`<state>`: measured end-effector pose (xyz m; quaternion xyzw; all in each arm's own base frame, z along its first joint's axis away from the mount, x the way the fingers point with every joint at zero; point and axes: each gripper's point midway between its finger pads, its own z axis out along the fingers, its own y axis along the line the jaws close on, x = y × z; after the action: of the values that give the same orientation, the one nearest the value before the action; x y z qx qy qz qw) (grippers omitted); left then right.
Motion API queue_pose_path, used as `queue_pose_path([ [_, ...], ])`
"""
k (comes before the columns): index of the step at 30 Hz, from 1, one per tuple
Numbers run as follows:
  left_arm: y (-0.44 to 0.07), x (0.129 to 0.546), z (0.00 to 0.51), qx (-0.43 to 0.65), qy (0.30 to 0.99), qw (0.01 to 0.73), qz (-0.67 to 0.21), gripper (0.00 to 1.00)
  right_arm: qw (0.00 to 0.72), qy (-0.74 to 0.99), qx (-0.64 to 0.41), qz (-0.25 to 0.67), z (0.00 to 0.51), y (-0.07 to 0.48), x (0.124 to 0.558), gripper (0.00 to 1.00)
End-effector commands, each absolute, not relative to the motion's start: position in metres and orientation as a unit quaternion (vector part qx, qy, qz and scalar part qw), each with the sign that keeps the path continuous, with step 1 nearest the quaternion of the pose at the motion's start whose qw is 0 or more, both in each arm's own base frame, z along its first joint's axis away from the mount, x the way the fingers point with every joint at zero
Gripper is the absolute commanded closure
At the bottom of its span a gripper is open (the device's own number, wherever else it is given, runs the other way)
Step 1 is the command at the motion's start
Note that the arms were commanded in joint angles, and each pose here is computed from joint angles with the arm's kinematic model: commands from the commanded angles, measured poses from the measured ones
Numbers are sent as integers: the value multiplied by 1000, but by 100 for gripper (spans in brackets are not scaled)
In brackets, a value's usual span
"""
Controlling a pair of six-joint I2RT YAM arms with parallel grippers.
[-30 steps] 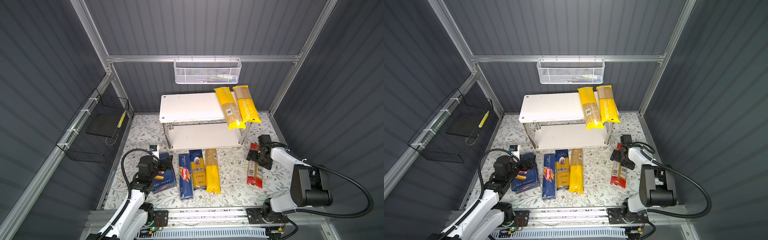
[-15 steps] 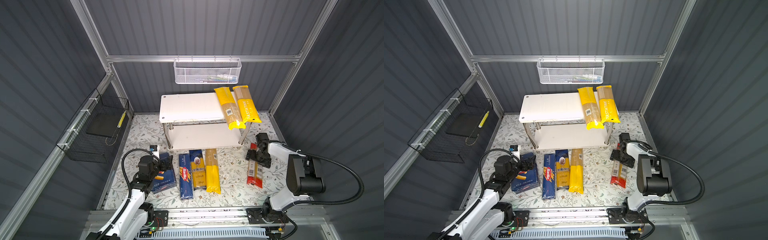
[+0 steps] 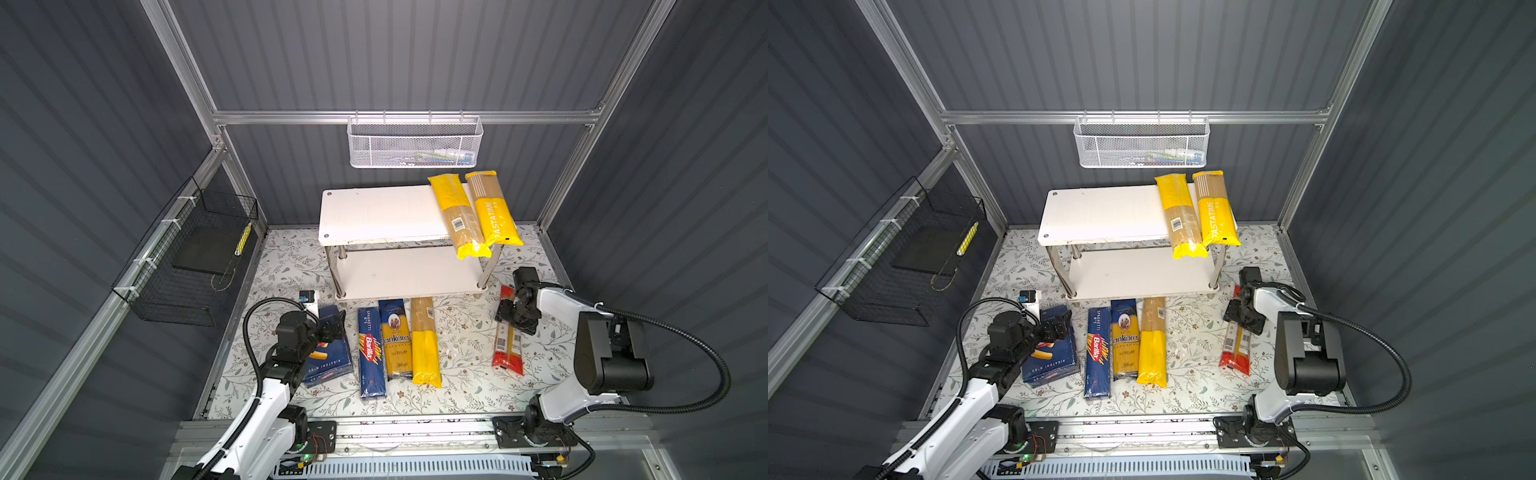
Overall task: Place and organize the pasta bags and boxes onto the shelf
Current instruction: 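Lower the open right gripper around the red-and-yellow bag's middle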
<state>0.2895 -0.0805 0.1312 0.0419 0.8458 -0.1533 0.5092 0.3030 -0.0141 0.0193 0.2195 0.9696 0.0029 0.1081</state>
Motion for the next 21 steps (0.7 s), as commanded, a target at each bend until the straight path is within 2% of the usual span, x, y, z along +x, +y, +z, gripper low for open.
queue_pose_path([
  [1,-81,292,144,44,836,524,-155,1,117,967,226,16,22,-10,302,32],
  [8,-81,292,145,44,835,526,-154,1,148,962,226,29,33,-8,302,46],
  [17,-85,290,147,55,831,529,-163,1,195,952,223,78,56,5,301,59],
  [21,-91,288,149,71,826,530,-177,0,226,942,226,100,70,10,302,69],
])
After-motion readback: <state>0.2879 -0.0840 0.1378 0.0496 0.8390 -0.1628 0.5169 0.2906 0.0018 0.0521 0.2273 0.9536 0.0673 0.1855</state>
